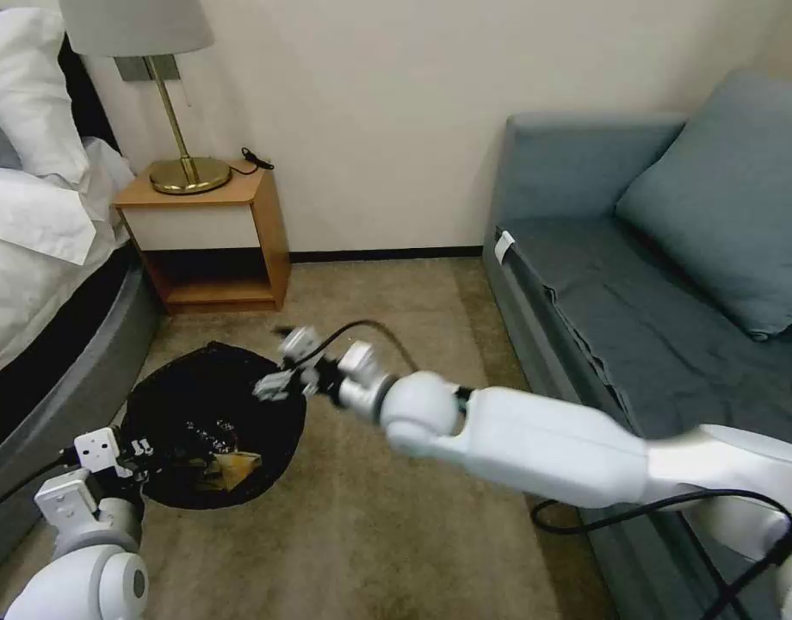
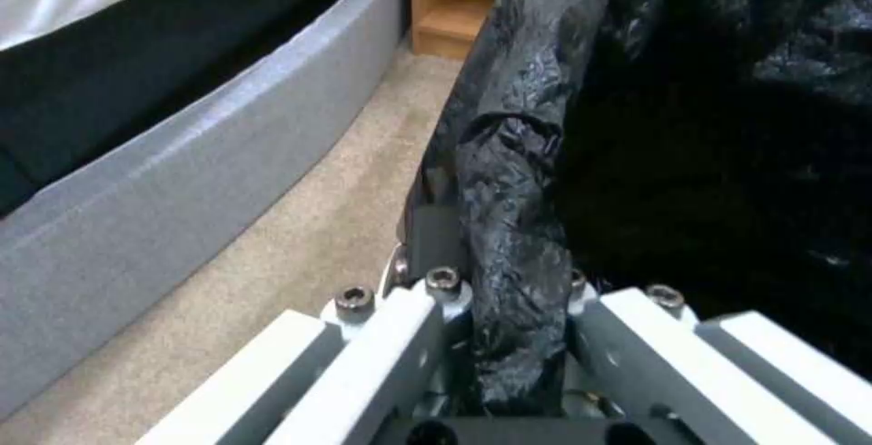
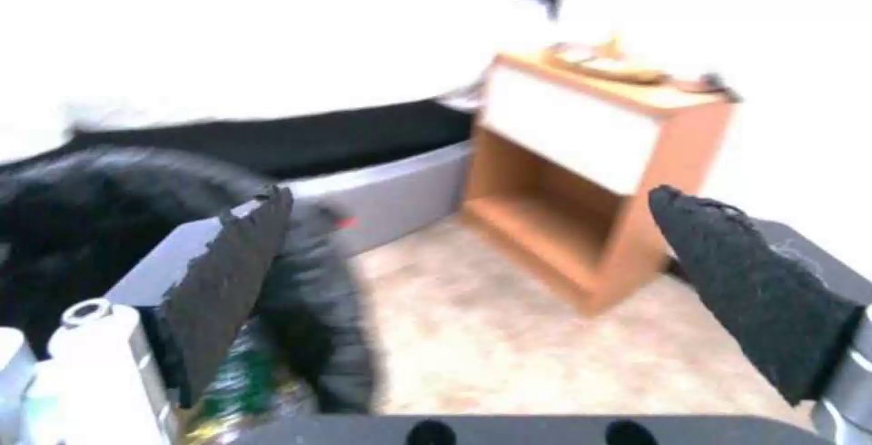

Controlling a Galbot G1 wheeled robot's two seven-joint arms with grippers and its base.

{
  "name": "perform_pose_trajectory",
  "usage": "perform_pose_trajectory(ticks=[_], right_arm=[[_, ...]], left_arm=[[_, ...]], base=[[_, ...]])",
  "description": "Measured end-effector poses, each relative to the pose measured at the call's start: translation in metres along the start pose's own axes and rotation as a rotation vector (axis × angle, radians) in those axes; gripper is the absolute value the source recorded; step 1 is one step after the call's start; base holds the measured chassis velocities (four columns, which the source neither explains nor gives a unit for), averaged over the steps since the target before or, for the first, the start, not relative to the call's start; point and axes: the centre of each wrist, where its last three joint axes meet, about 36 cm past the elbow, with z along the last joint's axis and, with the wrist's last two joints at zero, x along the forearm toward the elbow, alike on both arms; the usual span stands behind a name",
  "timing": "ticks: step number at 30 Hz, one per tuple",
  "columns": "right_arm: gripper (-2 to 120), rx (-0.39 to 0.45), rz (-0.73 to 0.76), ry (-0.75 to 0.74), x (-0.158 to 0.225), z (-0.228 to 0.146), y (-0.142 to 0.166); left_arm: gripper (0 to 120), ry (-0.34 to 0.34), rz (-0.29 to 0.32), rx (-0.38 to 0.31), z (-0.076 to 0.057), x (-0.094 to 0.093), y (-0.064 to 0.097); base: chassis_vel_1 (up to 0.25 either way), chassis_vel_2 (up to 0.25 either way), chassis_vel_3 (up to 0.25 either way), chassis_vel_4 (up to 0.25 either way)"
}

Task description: Pick up the trash bin, then pick up the garbage on the floor and place it into the trash bin.

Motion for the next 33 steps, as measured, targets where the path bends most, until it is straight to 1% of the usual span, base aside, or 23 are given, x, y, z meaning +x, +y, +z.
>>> perform_pose_trajectory(ticks=[1, 4, 5, 6, 9, 10, 12, 13, 14, 15, 16, 18, 20, 21, 25, 26, 30, 31, 33], right_arm=[[99, 0.0, 0.0, 0.0, 0.0, 0.0, 0.0], [100, -0.022, 0.099, -0.047, 0.027, -0.014, -0.019], [100, -0.039, 0.161, -0.071, 0.042, -0.019, -0.027], [100, -0.039, 0.161, -0.071, 0.042, -0.019, -0.027], [100, -0.084, 0.29, -0.104, 0.075, -0.018, -0.04], [100, -0.09, 0.348, -0.116, 0.092, -0.016, -0.044], [100, -0.089, 0.372, -0.123, 0.1, -0.016, -0.046], [100, -0.083, 0.434, -0.142, 0.118, -0.018, -0.047], [100, -0.083, 0.47, -0.149, 0.128, -0.019, -0.045], [100, -0.093, 0.528, -0.152, 0.143, -0.018, -0.04], [100, -0.093, 0.528, -0.152, 0.143, -0.018, -0.04], [100, -0.111, 0.594, -0.148, 0.158, -0.013, -0.03], [100, -0.133, 0.672, -0.151, 0.175, -0.005, -0.011], [100, -0.133, 0.672, -0.151, 0.175, -0.005, -0.011], [100, -0.152, 0.707, -0.155, 0.187, 0.013, 0.02], [100, -0.152, 0.707, -0.155, 0.187, 0.013, 0.02], [100, -0.177, 0.724, -0.167, 0.191, 0.032, 0.046], [100, -0.177, 0.724, -0.167, 0.191, 0.032, 0.046], [100, -0.186, 0.722, -0.164, 0.191, 0.041, 0.061]], left_arm=[[1, 0.0, 0.0, 0.0, 0.0, 0.0, 0.0], [1, 0.004, -0.001, 0.003, 0.001, 0.0, 0.002], [1, 0.004, -0.003, 0.005, 0.001, 0.001, 0.003], [1, 0.004, -0.003, 0.005, 0.001, 0.001, 0.003], [1, 0.005, -0.005, 0.005, 0.002, 0.001, 0.004], [1, 0.006, -0.004, 0.005, 0.002, 0.001, 0.004], [1, 0.006, -0.003, 0.005, 0.002, 0.001, 0.004], [1, 0.005, -0.003, 0.005, 0.002, 0.001, 0.003], [1, 0.005, 0.0, 0.005, 0.001, 0.002, 0.003], [1, 0.004, 0.001, 0.004, 0.001, 0.002, 0.003], [1, 0.004, 0.001, 0.004, 0.001, 0.002, 0.003], [1, 0.005, 0.002, 0.002, 0.001, 0.003, 0.002], [1, 0.006, 0.003, 0.001, 0.002, 0.003, 0.002], [1, 0.006, 0.003, 0.001, 0.002, 0.003, 0.002], [1, 0.007, 0.005, -0.003, 0.002, 0.005, 0.002], [1, 0.007, 0.005, -0.003, 0.002, 0.005, 0.002], [1, 0.002, 0.006, -0.004, 0.001, 0.007, 0.002], [1, 0.002, 0.006, -0.004, 0.001, 0.007, 0.002], [1, 0.001, 0.007, -0.005, 0.0, 0.008, 0.002]], base=[[0.0, 0.0, 0.0, 0.0], [0.0, 0.0, 0.0, 0.0], [0.0, 0.0, 0.0, 0.0], [0.0, 0.0, 0.0, 0.0], [0.0, 0.0, 0.0, 0.0], [0.0, 0.0, 0.0, 0.0], [0.0, 0.0, 0.0, 0.0], [0.0, 0.0, 0.0, 0.0], [0.0, 0.0, 0.0, 0.0], [0.0, 0.0, 0.0, 0.0], [0.0, 0.0, 0.0, 0.0], [0.0, 0.0, 0.0, 0.0], [0.0, 0.0, 0.0, 0.0], [0.0, 0.0, 0.0, 0.0], [0.0, 0.0, 0.0, 0.0], [0.0, 0.0, 0.0, 0.0], [0.0, 0.0, 0.0, 0.0], [0.0, 0.0, 0.0, 0.0], [0.0, 0.0, 0.0, 0.0]])
